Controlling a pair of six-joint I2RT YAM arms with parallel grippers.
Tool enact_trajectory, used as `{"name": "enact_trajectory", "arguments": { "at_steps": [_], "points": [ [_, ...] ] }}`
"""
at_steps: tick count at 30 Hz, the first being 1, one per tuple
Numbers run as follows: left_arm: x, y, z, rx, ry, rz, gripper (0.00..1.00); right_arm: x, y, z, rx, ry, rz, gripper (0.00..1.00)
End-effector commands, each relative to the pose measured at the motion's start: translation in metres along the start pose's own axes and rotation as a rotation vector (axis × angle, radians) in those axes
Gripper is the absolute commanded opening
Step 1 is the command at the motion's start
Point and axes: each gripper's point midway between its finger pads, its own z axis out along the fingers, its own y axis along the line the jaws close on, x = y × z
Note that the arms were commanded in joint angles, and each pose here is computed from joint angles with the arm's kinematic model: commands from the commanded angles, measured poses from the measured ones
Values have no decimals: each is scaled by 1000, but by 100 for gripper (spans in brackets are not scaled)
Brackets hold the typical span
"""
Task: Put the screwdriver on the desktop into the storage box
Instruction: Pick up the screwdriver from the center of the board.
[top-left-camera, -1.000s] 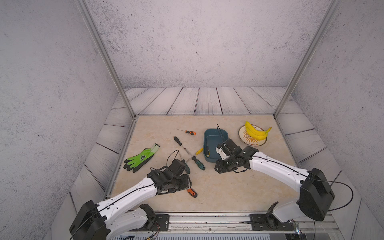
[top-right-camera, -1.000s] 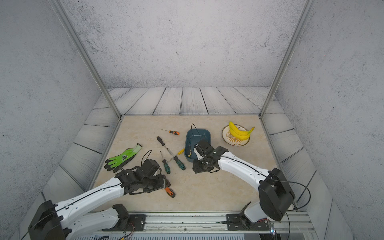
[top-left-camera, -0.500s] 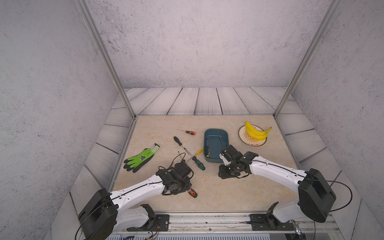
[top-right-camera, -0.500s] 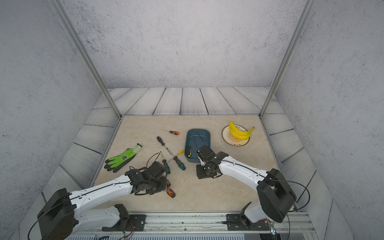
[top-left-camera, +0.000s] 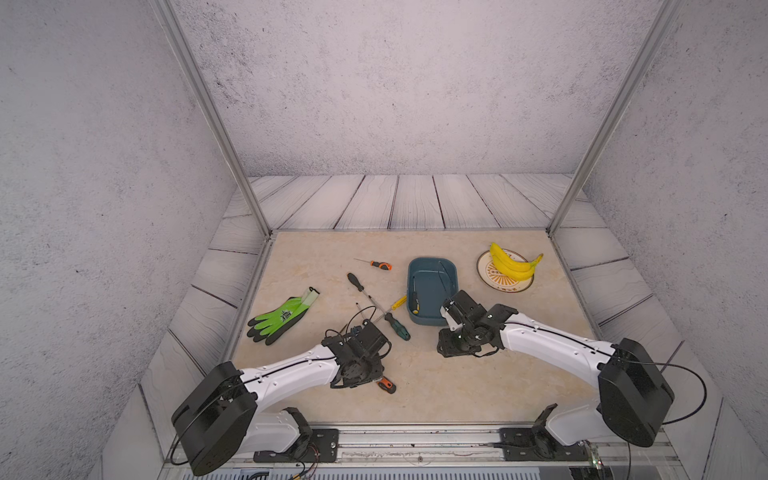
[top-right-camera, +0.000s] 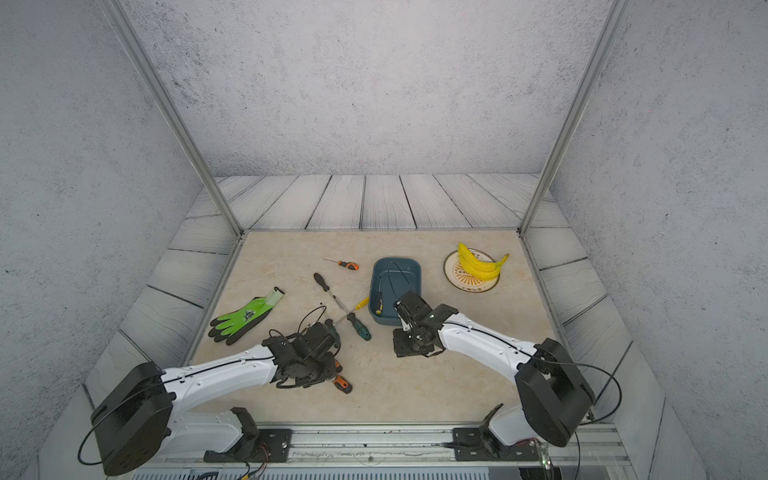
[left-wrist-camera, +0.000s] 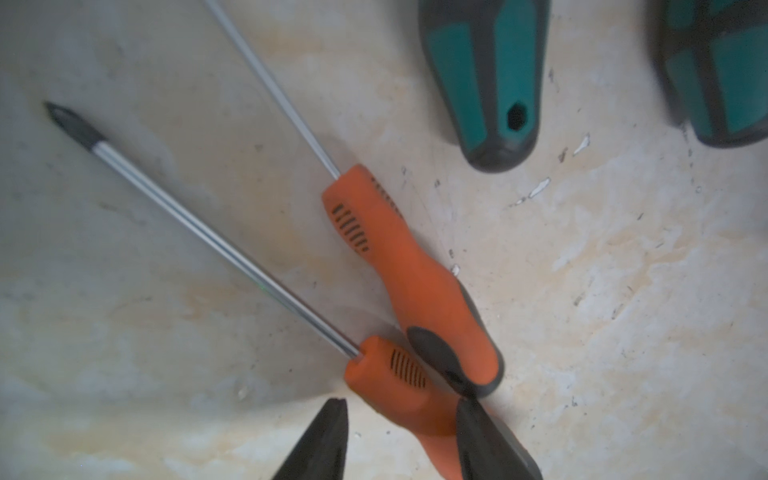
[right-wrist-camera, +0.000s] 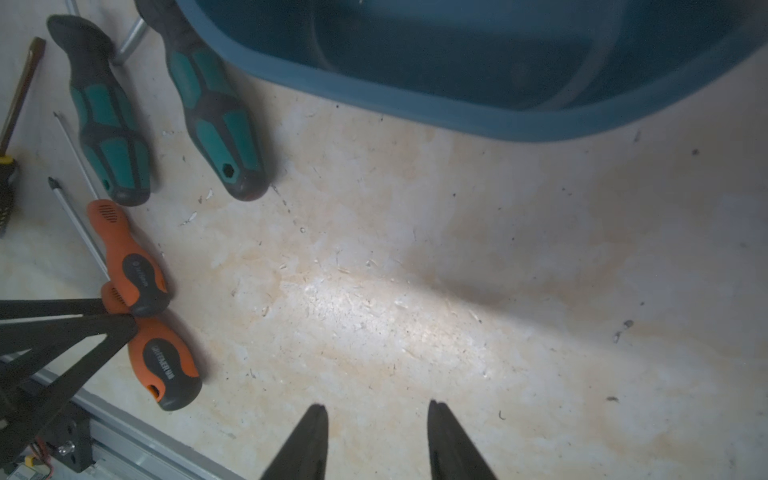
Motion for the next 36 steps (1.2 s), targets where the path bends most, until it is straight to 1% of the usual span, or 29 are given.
{"name": "enact_trajectory", "arguments": {
  "at_steps": [1, 3, 5, 13, 20, 23, 26, 29, 31, 36],
  "points": [
    [1, 16, 9, -63, 9, 3, 48, -2, -2, -4, 9, -25, 10, 44],
    [1, 17, 11, -71, 12, 4, 51, -2, -1, -3, 8, -23, 11, 44],
    [1, 19, 14, -76, 15, 4, 51, -2, -1, -2, 8, -22, 14, 44],
    [3, 26, 20, -100, 32, -8, 33, -3, -3, -2, 19, -26, 20, 44],
    [5, 27, 15, -93, 34, -22, 24, -2, -5, -1, 24, -28, 29, 43],
    [3, 26, 7, -85, 19, -27, 18, -1, -5, -2, 25, -27, 28, 43],
    [-1, 24, -4, -72, -5, -28, 9, -1, -5, -3, 24, -28, 26, 43],
    [-7, 24, -18, -62, -36, -34, 3, -2, -4, -5, 20, -34, 23, 43],
    [-11, 23, -29, -52, -57, -35, 0, -2, -4, -8, 18, -41, 20, 43],
    [-25, 22, -54, -16, -152, -41, 0, -4, -2, -15, 14, -61, 6, 43]
  ]
}}
